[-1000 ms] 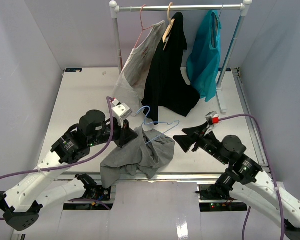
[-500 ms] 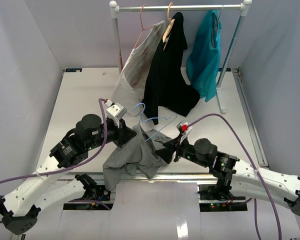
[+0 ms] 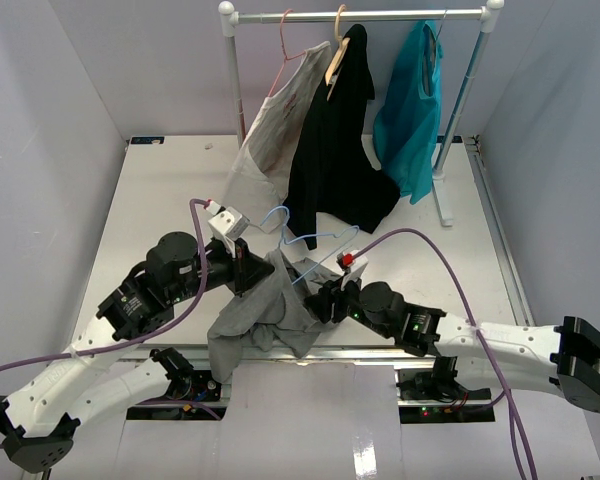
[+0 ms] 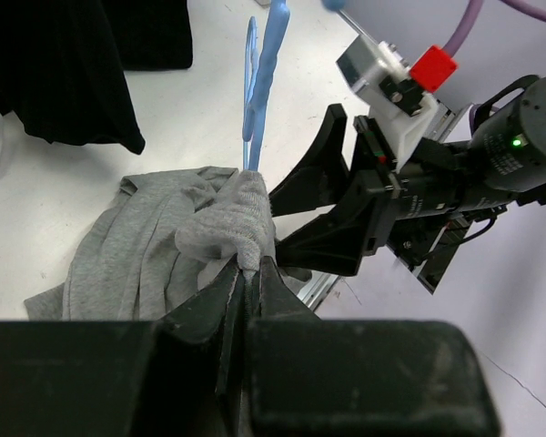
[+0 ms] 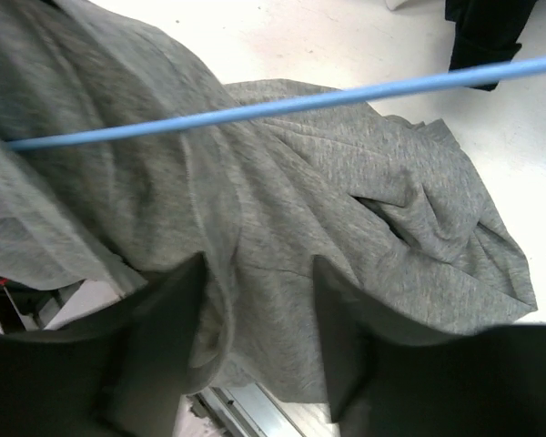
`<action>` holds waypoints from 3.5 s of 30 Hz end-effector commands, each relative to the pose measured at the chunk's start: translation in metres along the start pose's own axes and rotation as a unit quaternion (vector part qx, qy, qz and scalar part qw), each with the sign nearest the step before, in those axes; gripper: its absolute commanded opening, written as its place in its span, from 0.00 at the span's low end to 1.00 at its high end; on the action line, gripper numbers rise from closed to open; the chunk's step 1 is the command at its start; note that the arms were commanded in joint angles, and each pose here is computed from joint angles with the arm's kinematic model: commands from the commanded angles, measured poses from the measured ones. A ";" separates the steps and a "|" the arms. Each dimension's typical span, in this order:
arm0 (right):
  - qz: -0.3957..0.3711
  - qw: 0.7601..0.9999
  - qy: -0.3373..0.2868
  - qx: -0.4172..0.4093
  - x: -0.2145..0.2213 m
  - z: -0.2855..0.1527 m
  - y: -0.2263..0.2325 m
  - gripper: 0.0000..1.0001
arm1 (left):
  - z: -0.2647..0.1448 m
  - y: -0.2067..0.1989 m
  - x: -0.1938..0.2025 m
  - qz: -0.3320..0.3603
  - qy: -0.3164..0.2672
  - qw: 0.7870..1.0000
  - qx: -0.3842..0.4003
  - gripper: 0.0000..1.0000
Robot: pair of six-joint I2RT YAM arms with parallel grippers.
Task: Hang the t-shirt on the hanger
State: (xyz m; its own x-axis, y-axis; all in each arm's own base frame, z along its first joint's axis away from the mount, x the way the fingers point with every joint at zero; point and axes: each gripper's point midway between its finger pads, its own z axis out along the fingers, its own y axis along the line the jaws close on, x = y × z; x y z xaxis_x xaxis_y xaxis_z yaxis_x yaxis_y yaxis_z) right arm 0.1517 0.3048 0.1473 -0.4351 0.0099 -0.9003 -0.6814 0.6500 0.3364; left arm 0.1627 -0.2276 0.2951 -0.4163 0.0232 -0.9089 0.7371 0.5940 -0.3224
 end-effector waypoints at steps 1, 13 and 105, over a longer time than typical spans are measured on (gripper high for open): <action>0.023 0.999 -0.048 0.005 -0.011 0.004 -0.002 0.47 | -0.004 -0.009 -0.015 0.001 -0.032 0.999 0.017 0.00; 0.052 0.984 -0.114 0.123 -0.032 -0.019 -0.063 0.08 | -0.011 -0.032 0.010 0.017 0.013 0.995 0.097 0.00; -0.202 0.943 -0.024 -0.264 -0.144 -0.027 0.101 0.08 | -0.009 -0.067 0.016 0.085 0.036 0.970 0.225 0.00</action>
State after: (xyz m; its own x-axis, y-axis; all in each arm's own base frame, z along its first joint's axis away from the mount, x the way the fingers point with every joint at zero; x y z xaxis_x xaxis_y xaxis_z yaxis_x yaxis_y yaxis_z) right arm 0.1223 0.3466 0.3089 -0.0722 -0.1681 -0.9831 -0.9936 0.0978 0.0562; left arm 0.1074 -0.2566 0.2656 -0.3483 0.2274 -0.9094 0.9281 0.2200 -0.3004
